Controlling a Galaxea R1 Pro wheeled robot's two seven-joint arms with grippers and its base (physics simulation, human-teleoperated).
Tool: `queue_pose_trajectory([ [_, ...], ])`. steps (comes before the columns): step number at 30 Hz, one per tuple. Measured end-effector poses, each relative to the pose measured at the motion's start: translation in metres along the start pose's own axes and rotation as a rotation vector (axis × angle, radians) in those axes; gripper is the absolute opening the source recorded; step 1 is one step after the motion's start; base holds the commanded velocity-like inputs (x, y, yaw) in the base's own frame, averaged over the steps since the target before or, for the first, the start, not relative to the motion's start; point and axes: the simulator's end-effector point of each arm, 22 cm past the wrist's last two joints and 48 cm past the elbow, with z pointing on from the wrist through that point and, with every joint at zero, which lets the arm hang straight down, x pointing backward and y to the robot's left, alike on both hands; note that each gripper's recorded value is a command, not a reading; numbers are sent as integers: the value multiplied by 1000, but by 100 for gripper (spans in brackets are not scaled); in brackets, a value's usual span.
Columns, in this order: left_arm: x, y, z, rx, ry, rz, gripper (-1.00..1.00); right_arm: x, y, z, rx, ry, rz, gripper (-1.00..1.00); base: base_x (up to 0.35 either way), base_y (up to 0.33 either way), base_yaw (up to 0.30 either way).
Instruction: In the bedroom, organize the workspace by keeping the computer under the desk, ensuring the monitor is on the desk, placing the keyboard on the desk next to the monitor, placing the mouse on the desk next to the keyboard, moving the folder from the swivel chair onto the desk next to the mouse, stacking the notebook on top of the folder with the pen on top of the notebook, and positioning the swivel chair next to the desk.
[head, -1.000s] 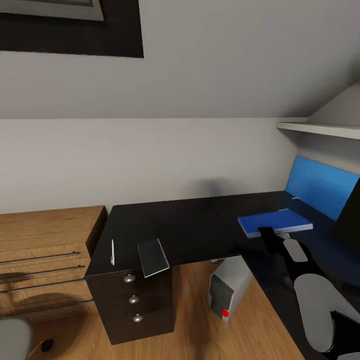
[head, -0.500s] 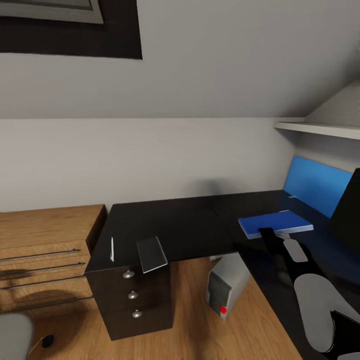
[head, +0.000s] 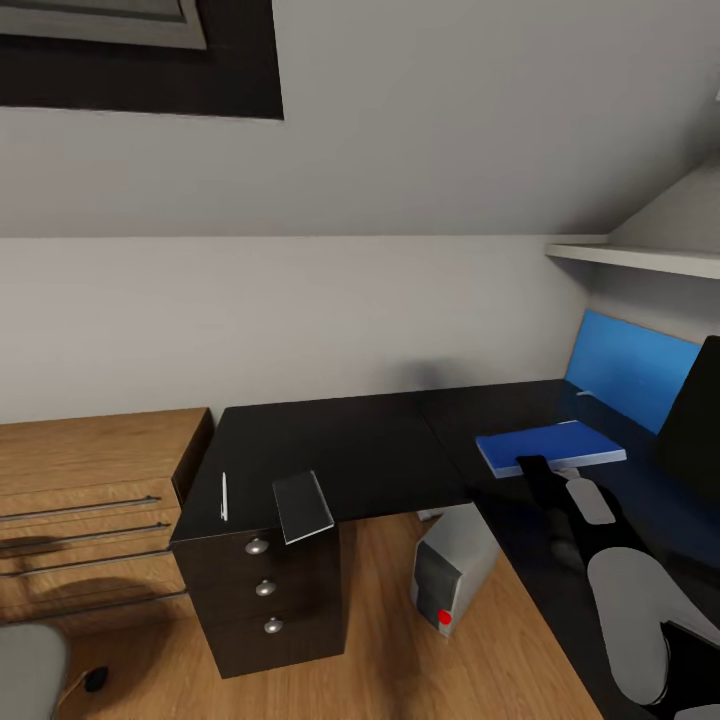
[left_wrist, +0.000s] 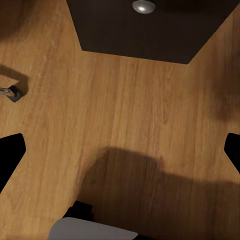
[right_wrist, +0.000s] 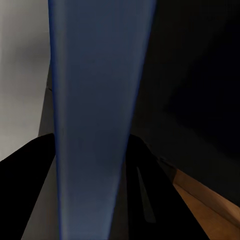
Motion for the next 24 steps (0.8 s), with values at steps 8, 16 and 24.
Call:
queue_pose_trajectory([
  [8, 0, 0, 0, 0, 0, 0, 100, 1, 0, 0, 1, 3, 0, -100, 0, 0, 0],
  [16, 0, 0, 0, -1, 0, 1, 100, 4, 4, 0, -16, 18, 37, -100, 0, 0, 0],
  [24, 0, 0, 0, -1, -1, 1, 100, 8, 19, -1, -75, 50, 168, -100, 0, 0, 0],
])
